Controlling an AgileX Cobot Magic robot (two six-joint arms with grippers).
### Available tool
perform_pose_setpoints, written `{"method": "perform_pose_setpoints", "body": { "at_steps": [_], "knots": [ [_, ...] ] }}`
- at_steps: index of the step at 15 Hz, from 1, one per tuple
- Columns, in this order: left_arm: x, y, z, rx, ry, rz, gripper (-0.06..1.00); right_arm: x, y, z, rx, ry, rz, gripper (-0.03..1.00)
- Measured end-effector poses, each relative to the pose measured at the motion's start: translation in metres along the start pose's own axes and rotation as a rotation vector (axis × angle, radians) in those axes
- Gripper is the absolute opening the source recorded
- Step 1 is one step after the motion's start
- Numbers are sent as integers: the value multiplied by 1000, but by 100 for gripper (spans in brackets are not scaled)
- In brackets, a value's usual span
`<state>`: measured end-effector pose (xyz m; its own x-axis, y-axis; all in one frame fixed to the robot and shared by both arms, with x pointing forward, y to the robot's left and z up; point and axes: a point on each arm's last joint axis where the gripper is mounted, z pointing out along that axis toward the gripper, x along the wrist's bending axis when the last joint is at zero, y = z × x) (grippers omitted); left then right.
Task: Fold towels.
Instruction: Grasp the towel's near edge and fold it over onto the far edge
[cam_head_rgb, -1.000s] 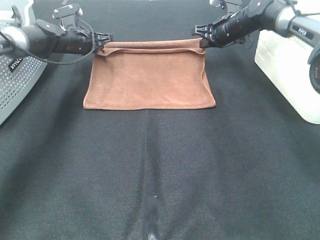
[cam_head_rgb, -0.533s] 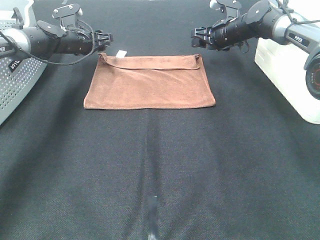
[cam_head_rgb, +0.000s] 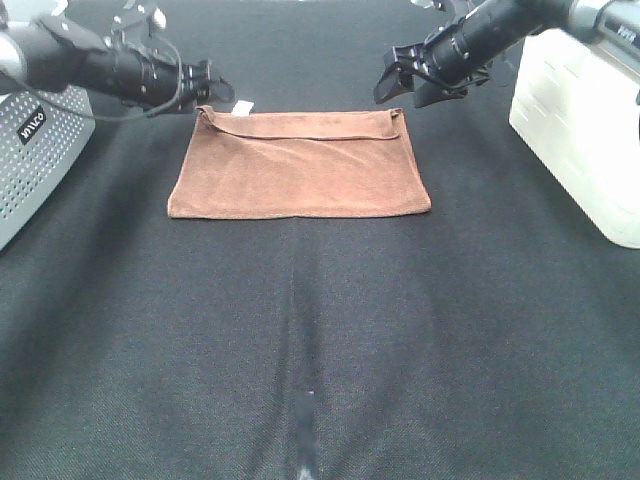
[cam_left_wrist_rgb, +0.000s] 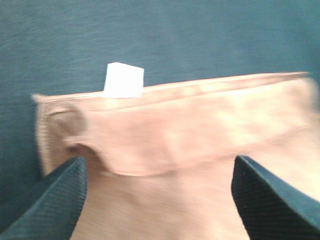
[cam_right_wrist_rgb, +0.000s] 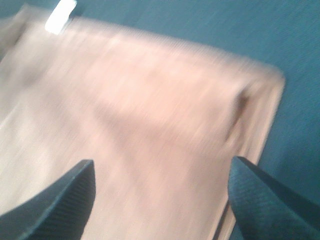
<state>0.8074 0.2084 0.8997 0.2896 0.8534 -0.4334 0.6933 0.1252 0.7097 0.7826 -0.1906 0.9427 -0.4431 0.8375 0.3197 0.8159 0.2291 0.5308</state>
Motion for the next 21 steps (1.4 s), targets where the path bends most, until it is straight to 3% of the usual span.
{"method": "perform_pose_setpoints", "body": {
  "at_steps": [5, 9, 14, 17, 18, 21],
  "knots": [
    [-10, -19, -8, 248, -137, -137, 74, 4, -16, -13, 216, -32, 192, 70],
    [-14, -25, -14, 362, -168, -197, 74, 4, -17, -15, 239, -42, 242, 70],
    [-18, -19, -58, 439, -33, -237, 74, 13, -31, -37, 316, -89, 263, 70],
    [-2, -43, -84, 438, 60, -335, 74, 11, -61, -26, 427, -76, 297, 70],
    [6, -55, -94, 412, 115, -363, 74, 10, -66, -21, 427, -72, 293, 70],
    [10, -63, -93, 376, 157, -364, 74, 8, -63, -16, 356, -72, 278, 70]
  ]
}}
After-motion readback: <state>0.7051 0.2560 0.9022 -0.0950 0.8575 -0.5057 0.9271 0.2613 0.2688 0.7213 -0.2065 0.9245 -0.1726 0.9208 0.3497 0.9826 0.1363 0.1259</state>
